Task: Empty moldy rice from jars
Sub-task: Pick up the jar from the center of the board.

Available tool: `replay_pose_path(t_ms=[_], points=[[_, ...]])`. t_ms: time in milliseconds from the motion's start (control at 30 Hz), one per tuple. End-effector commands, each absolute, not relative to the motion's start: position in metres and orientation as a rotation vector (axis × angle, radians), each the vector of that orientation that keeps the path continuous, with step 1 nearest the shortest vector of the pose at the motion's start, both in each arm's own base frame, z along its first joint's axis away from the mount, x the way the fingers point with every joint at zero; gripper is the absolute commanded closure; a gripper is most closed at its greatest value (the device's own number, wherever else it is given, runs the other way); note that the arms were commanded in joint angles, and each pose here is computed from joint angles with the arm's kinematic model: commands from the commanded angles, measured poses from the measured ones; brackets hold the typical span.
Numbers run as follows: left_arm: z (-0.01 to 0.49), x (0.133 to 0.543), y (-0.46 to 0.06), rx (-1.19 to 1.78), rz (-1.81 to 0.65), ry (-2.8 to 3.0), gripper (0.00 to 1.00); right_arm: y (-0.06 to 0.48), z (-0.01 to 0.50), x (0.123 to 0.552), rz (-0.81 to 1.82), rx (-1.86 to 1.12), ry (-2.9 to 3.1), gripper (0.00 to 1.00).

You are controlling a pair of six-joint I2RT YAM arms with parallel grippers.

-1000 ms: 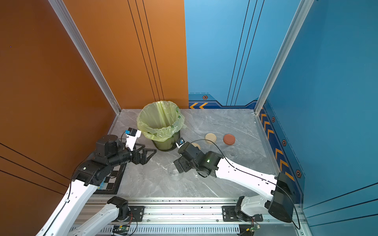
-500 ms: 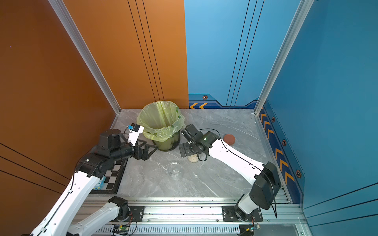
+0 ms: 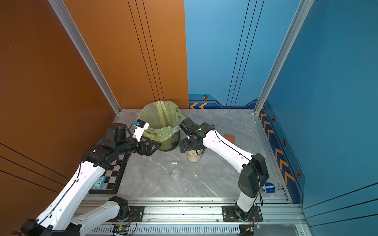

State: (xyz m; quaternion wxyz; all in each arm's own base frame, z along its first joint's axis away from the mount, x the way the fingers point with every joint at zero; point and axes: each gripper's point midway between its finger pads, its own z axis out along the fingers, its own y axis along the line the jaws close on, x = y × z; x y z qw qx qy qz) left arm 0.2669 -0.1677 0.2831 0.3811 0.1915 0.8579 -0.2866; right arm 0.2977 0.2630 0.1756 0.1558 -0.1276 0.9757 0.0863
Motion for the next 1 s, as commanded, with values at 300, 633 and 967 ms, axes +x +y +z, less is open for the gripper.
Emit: replay_pose_path(t_ms=[300,633,967], points=[[0.280,0.260,-0.198,0.616,-0.740,2.203,0.02,0.252,0.150,0.297,0.158,-0.344,2.908,0.00],[0.269,0.246,-0.212,0.672,-0.725,2.224,0.02,0.249,0.132,0.305,0.079,-0.316,2.934,0.00],[0.265,0.239,-0.213,0.681,-0.710,2.223,0.02,0.246,0.112,0.313,-0.015,-0.290,2.947,0.00]])
